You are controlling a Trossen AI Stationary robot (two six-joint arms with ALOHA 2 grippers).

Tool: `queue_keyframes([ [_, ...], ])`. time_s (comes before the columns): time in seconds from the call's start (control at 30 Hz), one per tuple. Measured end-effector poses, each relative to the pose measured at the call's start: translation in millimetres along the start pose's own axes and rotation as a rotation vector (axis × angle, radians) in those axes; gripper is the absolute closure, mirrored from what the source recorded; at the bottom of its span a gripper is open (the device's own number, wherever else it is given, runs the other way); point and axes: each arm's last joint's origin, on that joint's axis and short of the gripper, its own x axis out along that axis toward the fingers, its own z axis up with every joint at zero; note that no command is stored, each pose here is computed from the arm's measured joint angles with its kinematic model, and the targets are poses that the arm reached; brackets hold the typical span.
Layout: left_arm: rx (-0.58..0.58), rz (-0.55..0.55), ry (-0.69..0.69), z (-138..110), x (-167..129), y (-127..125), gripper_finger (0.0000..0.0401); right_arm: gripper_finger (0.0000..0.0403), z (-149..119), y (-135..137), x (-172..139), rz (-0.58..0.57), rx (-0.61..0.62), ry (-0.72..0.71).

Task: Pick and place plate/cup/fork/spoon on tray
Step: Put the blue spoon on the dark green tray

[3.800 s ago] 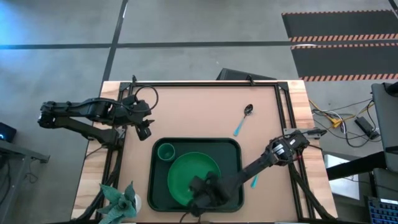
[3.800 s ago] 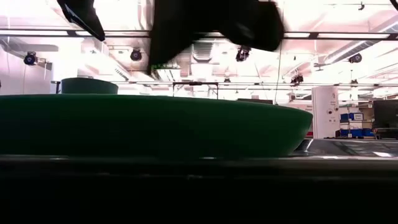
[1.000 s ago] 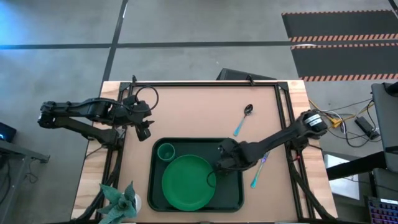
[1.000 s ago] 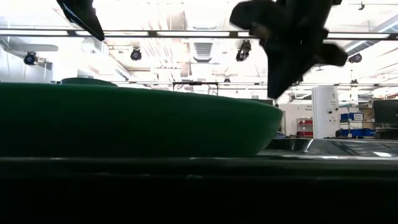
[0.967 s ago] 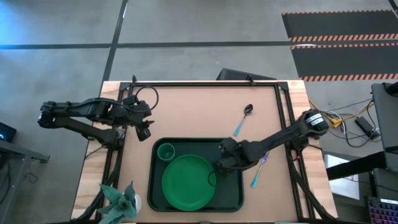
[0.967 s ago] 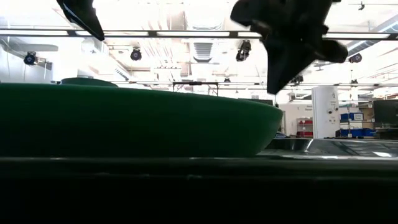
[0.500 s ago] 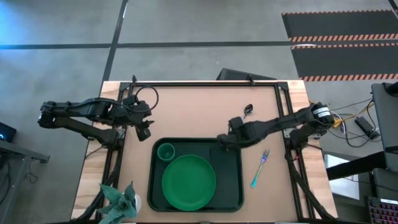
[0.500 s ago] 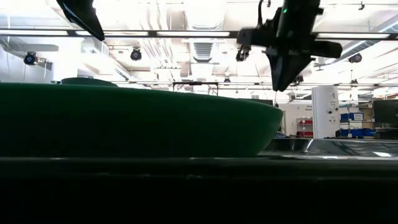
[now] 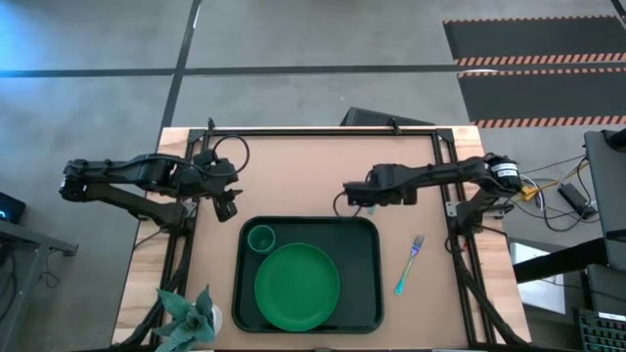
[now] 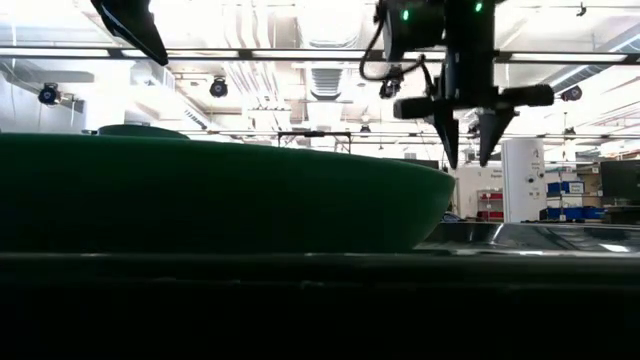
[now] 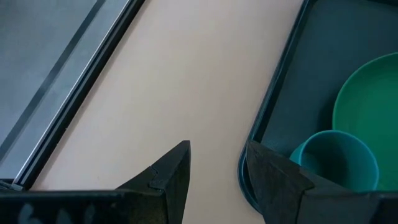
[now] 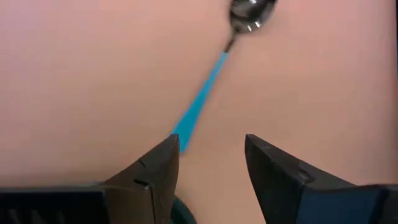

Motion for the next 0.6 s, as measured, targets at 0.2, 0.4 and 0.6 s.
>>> queue_keyframes([
  [0.2, 0.000, 0.000, 0.000, 0.0, 0.0, 0.0, 0.0260, 0.0227, 21.5, -10.1, 28.5, -0.070, 0.080, 0.075],
  [0.4, 0.000, 0.000, 0.000, 0.0, 0.0, 0.0, 0.0260, 0.0227, 44.5, -6.8, 49.9, 0.043, 0.161, 0.068],
  [0.6, 0.006, 0.001, 0.002, -0.2, 0.0, 0.1, 0.0260, 0.0227, 48.8, -11.7, 63.5, 0.040, 0.203, 0.071],
])
